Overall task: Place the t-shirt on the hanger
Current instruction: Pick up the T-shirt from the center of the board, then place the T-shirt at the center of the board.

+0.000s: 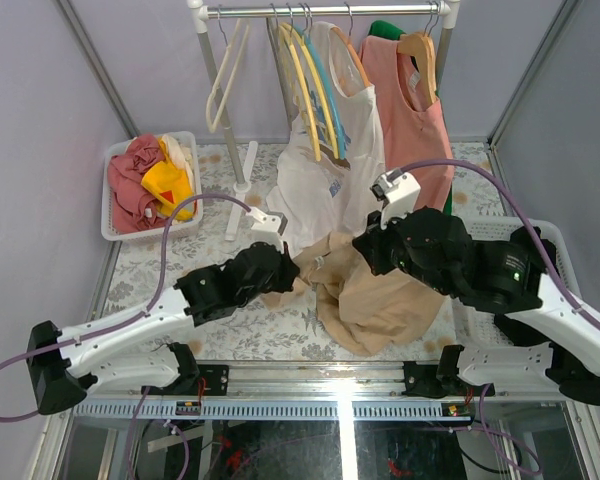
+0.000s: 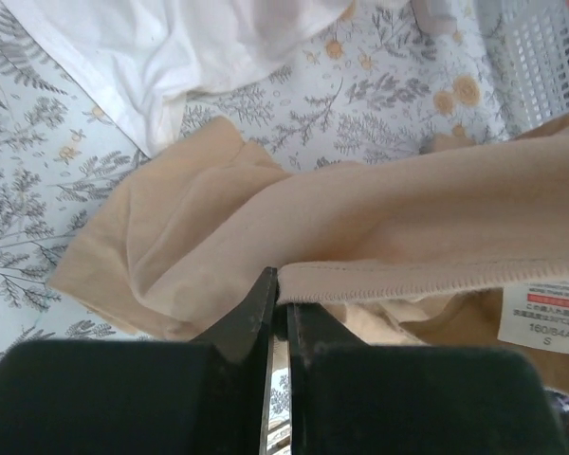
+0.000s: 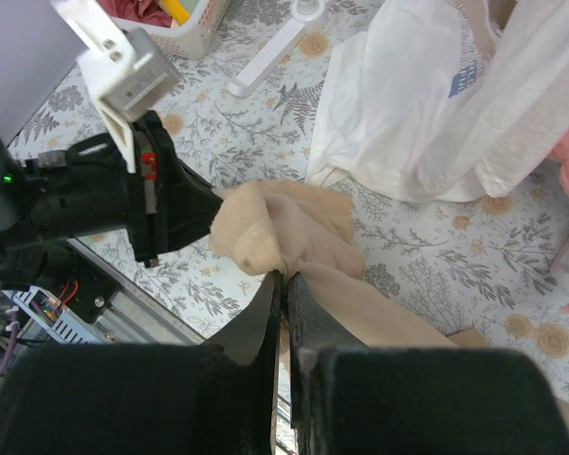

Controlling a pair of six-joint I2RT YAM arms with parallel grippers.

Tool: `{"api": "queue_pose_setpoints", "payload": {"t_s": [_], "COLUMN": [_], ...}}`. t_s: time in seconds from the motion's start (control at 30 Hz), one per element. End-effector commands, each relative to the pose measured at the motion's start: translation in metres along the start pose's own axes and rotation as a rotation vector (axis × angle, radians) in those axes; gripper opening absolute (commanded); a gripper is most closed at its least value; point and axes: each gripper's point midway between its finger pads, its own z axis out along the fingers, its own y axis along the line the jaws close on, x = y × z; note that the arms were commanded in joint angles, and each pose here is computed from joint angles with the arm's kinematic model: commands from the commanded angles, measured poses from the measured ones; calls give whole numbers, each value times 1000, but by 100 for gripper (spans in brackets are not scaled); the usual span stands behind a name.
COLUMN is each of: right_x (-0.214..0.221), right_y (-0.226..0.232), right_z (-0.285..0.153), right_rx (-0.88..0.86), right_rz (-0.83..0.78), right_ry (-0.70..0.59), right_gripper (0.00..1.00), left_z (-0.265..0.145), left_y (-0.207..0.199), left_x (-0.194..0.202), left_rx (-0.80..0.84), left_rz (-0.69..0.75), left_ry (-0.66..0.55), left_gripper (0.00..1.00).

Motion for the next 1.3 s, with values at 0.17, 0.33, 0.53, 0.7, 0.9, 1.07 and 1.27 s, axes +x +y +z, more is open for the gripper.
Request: {"api": "queue_pose_setpoints", "payload": {"t_s": [0.17, 0.33, 0.53, 0.7, 0.9, 1.07, 1.27], "right_x": [-32, -54, -105, -162, -183, -149, -60], "right_y": [-16, 1, 10, 19, 16, 8, -2], "right_z": [-38, -59, -72, -91, -100, -91, -66], "right_rx": [-13, -152, -167, -170, -143, -137, -145], "right_rz": [41, 22, -32, -76, -105, -76, 8], "right_ry": [-157, -232, -341, -455, -496, -431, -243], "right_gripper": [0, 0, 0, 0, 0, 0, 0], "left_z": [-70, -132, -179, -214, -236, -212, -145], "left_y": [-8, -22, -36, -46, -53, -53, -49], "left_x": [-106, -179, -247, -293, -314, -291, -203], "left_rx": [-72, -58, -88, -97, -58, -47, -5], "left_rz": [26, 48, 110, 133, 138, 159, 142], "left_ry": [-215, -354, -469, -568, -636, -568, -315], "left_gripper": [0, 0, 0, 0, 0, 0, 0]}}
